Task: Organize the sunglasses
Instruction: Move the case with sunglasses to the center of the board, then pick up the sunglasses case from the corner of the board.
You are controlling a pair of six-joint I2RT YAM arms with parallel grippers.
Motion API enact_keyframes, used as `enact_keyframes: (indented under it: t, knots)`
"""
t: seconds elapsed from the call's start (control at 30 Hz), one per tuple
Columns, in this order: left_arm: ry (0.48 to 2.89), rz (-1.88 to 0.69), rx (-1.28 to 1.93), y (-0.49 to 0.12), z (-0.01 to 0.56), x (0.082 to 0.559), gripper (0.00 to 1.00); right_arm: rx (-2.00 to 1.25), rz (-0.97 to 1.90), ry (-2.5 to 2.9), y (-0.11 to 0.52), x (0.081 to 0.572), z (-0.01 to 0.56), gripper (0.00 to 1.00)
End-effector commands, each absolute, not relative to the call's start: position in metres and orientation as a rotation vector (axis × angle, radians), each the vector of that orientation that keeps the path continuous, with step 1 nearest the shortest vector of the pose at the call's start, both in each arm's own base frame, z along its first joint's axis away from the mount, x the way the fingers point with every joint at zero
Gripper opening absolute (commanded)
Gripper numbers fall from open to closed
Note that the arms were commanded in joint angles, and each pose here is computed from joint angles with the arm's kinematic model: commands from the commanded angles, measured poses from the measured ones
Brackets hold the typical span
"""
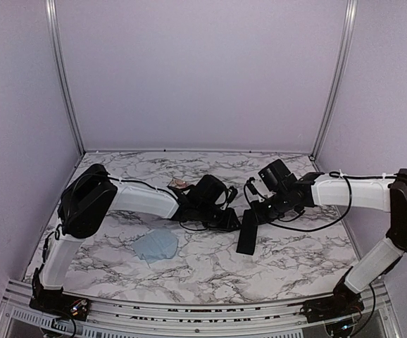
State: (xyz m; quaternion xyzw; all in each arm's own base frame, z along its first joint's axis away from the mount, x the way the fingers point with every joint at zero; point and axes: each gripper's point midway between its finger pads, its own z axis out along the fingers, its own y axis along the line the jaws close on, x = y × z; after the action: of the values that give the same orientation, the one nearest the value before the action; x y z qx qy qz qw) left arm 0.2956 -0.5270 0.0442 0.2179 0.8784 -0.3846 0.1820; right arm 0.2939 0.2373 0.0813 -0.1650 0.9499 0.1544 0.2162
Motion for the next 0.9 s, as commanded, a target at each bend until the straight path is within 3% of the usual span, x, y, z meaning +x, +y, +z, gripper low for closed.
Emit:
enact_keyframes:
  t: [0.0,0.17,0.33,0.37,0.47,0.53,0.57,0.73,0.87]
  knots:
    - [2.42,-1.028,0.657,-0.514,0.077,0.296,0.2,-0.389,0.355,2.538,0.226,0.312,0.115,0.02]
    - [2.324,-0.935,0.657,-0.482,0.123,0.303,0.27,-0.364,0.321,2.425,0.227,0.333,0.154,0.08]
    - [2.245,-0.736,0.61,-0.43,0.154,0.323,0.37,-0.31,0.311,2.331,0.228,0.349,0.178,0.23]
    - [2.228,-0.688,0.589,-0.416,0.159,0.327,0.38,-0.296,0.31,2.319,0.228,0.351,0.181,0.29]
    - [2.2,-0.586,0.54,-0.376,0.171,0.336,0.41,-0.259,0.296,2.273,0.222,0.356,0.19,0.61]
    - [2.2,-0.524,0.505,-0.348,0.176,0.34,0.53,-0.219,0.247,2.247,0.212,0.359,0.194,0.89]
    - [2.2,-0.486,0.491,-0.335,0.179,0.341,0.6,-0.201,0.213,2.239,0.206,0.361,0.195,0.98]
    - [2.21,-0.222,0.455,-0.272,0.2,0.337,0.84,-0.129,0.142,2.295,0.182,0.379,0.183,1.0]
    - [2.206,-0.082,0.426,-0.234,0.234,0.323,0.93,-0.096,0.163,2.353,0.169,0.401,0.167,0.99]
